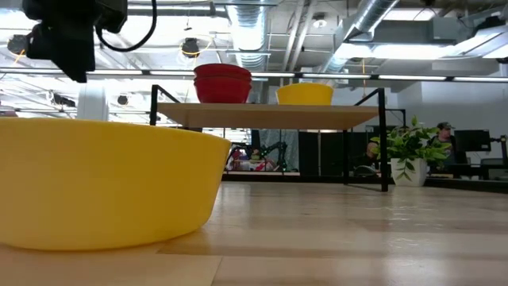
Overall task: Pick & Place Mini bowls
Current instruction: Stack the top yellow bowl on the yellow bowl on the shelf
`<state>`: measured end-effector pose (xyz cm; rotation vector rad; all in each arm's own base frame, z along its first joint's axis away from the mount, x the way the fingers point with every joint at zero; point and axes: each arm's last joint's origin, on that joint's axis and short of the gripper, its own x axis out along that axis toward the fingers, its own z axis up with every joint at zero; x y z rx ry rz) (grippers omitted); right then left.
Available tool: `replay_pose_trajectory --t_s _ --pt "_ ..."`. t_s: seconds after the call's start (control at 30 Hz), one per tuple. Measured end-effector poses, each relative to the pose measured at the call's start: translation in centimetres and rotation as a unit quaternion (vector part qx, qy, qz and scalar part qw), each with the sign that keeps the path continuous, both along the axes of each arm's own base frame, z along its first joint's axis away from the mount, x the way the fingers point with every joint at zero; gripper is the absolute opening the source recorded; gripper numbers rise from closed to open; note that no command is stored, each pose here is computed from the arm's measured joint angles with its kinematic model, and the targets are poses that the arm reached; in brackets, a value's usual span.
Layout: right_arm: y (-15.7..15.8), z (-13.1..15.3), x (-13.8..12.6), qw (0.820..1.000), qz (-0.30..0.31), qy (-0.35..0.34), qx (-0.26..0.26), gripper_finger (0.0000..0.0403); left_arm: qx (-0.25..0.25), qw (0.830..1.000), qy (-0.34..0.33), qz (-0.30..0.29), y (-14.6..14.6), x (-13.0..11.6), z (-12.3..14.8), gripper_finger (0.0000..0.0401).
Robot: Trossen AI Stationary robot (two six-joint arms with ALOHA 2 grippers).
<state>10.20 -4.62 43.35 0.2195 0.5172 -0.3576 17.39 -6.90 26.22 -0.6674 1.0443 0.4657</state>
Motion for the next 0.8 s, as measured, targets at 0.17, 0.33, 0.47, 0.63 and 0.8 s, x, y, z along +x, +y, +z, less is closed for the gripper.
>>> replay_pose_trajectory --t_s 0.17,0.33,0.47,0.63,0.8 --pt "0.4 -3.5 0.1 0.998 0.018 -0.057 -0.022 0.0091 -0.002 1.000 0.016 0.018 -0.2 0.5 -0.6 0.0158" --pt "1.3 -6.4 -0.7 0.991 0.026 -0.128 -0.016 0.0091 -0.021 0.998 0.038 0.055 -0.4 0.8 -1.2 0.0158" --pt "2.0 -8.2 -1.5 0.985 0.035 -0.169 0.007 0.0091 -0.030 0.991 0.079 0.106 -0.4 0.6 -2.2 0.0158" --pt "2.7 -9.8 -2.1 0.978 0.060 -0.197 0.022 0.0091 -0.066 0.977 0.130 0.155 -0.1 -0.3 -4.6 0.0158" --pt "3.1 -10.0 -2.2 0.972 0.076 -0.222 0.016 0.0091 -0.085 0.977 0.106 0.162 -0.2 0.0 -6.0 0.0158"
